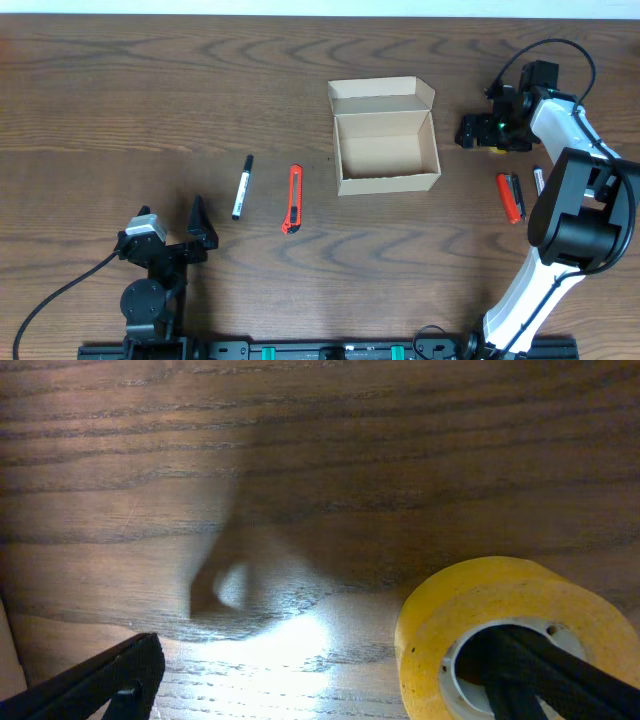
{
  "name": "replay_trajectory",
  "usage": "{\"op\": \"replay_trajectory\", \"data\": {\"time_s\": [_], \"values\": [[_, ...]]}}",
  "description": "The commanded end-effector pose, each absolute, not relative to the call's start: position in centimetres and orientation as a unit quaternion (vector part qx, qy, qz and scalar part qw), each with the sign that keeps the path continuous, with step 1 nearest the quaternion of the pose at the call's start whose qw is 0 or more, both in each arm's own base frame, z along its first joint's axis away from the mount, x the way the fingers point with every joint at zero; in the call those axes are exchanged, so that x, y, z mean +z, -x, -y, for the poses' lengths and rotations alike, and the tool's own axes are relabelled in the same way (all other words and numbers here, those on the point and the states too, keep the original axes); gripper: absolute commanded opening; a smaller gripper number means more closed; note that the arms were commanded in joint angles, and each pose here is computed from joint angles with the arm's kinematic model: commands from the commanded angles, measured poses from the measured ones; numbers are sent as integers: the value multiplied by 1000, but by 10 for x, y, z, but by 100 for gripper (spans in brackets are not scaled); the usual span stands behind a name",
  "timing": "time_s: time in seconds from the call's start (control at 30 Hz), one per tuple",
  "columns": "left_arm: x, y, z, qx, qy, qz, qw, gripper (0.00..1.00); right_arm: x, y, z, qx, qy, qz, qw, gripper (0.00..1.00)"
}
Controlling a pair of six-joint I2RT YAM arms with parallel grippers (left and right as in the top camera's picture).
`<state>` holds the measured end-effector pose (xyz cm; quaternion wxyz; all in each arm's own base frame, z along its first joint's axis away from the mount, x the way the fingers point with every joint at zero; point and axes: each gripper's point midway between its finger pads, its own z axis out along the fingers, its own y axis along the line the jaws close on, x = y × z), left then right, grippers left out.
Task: Pack container
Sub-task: 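Lower the right gripper and grasp the yellow tape roll, then carry the tape roll into the box and open the right gripper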
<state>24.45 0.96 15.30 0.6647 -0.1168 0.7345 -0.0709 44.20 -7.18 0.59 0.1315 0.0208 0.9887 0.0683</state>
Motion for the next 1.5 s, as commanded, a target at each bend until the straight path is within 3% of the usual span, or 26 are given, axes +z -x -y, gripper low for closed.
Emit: {"op": "replay_trajectory", "data": {"time_s": [0.0, 0.07, 0.1, 0.13, 0.27, 0.33, 0.5, 1.07, 1.47], "values": [[135, -243, -14, -51, 119, -752, 646, 95, -1, -438, 73, 69, -18, -990, 125, 92], [135, -243, -14, -51, 119, -752, 646, 95, -1, -438, 73, 69, -18, -990, 125, 81], [135, -243, -14, -51, 119, -752, 646, 95, -1, -438, 74, 68, -18, -990, 125, 65], [135, -243, -14, -51, 119, -752, 646, 95, -1, -439, 74, 68, -18, -990, 126, 56], [135, -243, -14, -51, 119, -752, 646, 95, -1, -439, 74, 68, -19, -989, 126, 57], [135, -243, -14, -51, 119, -752, 646, 95, -1, -439, 74, 68, -19, -989, 127, 50], [135, -243, -14, -51, 119, -752, 646, 95, -1, -440, 74, 67, -24, -989, 127, 3], [135, -243, -14, -51, 119, -752, 646, 95, 11, -446, 74, 70, -35, -987, 140, 1], [135, -243, -14, -51, 119, -752, 646, 95, 110, -479, 63, 110, -17, -971, 211, 1]]}}
